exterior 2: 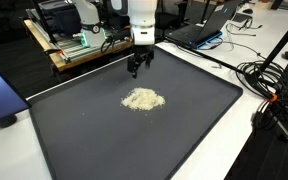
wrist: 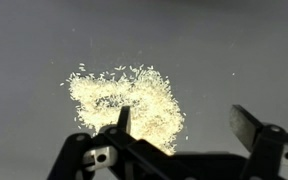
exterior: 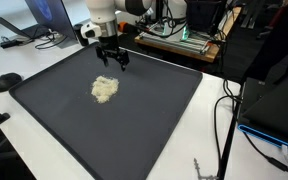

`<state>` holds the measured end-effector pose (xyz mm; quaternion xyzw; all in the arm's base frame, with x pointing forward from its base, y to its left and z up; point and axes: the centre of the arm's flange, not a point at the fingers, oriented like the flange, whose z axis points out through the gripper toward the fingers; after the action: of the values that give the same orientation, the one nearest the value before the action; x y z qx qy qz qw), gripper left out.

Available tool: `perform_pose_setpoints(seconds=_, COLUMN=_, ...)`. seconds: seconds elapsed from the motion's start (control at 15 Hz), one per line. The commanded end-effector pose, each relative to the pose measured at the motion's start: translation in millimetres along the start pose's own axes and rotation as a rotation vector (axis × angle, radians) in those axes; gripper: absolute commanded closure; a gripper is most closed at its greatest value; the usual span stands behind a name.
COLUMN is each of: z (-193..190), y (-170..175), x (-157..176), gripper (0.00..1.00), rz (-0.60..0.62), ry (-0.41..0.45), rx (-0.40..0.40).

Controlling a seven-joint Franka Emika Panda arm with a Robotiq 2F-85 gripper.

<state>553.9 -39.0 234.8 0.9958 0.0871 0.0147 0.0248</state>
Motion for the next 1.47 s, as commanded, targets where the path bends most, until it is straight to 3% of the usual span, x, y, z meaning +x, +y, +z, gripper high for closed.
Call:
perform_pose_setpoints(seconds=0.0, z=5.6, y=-10.7, x=-16.6, gripper=0.0, rz=-0.02, ry=0.0, rx=-0.017)
perform_pose_setpoints(seconds=1.4, z=77.3, y=3.7, x=12.6, gripper=0.0, rz=-0.021, ry=-0.027, rx=0.0)
